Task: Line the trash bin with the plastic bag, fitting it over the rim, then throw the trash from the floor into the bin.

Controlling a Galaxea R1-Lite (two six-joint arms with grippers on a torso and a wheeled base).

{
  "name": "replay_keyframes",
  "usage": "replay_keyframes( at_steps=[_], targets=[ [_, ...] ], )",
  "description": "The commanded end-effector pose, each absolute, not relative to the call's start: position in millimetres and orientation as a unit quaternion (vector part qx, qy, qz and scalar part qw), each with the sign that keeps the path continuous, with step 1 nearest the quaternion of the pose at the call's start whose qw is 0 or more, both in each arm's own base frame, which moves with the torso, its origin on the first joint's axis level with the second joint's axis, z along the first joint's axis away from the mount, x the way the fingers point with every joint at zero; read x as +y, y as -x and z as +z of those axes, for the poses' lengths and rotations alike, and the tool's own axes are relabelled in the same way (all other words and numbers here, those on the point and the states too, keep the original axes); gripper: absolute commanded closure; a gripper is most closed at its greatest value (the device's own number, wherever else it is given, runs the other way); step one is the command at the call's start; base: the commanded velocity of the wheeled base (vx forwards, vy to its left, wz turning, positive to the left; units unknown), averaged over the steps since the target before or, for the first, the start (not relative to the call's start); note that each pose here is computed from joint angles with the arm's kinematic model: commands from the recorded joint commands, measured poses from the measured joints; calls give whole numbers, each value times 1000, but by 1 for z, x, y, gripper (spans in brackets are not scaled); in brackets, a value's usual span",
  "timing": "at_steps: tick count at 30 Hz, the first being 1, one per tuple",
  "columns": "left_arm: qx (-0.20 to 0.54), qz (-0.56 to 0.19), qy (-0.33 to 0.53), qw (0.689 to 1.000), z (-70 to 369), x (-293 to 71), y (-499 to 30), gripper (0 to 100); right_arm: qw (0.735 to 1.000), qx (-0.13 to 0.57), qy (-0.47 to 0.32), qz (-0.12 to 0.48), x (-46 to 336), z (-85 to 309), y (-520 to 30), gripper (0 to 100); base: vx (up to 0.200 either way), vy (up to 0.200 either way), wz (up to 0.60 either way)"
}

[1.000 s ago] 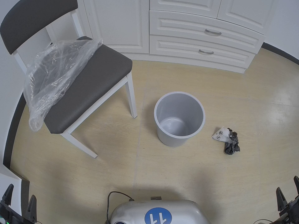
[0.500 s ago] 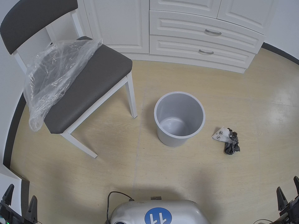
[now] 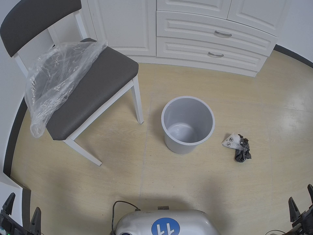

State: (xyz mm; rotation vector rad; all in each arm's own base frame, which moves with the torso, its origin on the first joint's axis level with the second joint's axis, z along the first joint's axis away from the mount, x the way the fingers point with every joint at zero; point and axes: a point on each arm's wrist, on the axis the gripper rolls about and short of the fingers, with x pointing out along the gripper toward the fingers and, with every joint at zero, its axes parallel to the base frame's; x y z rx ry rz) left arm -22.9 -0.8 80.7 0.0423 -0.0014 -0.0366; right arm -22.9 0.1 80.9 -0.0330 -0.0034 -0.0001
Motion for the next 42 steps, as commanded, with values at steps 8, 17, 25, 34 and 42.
replay_keyframes(
  at_steps=[8,17,25,34,42],
  targets=[
    [-3,-16,-10,1000,77,-1,23,0,1000,-8,1,1,0,77,23,0,0,0,0],
    [-5,11,28,1000,77,0,23,0,992,-96,-82,10,0,125,39,0,0,0,0],
    [-154,-25,124,980,171,2,54,0,995,-78,-70,7,0,153,33,0,0,0,0],
    [-61,-5,64,996,191,4,28,0,996,-50,-69,2,0,202,-2,0,0,0,0],
    [61,100,-21,993,202,4,-28,0,996,-57,-69,-18,-1,252,-47,0,0,0,0]
  ],
)
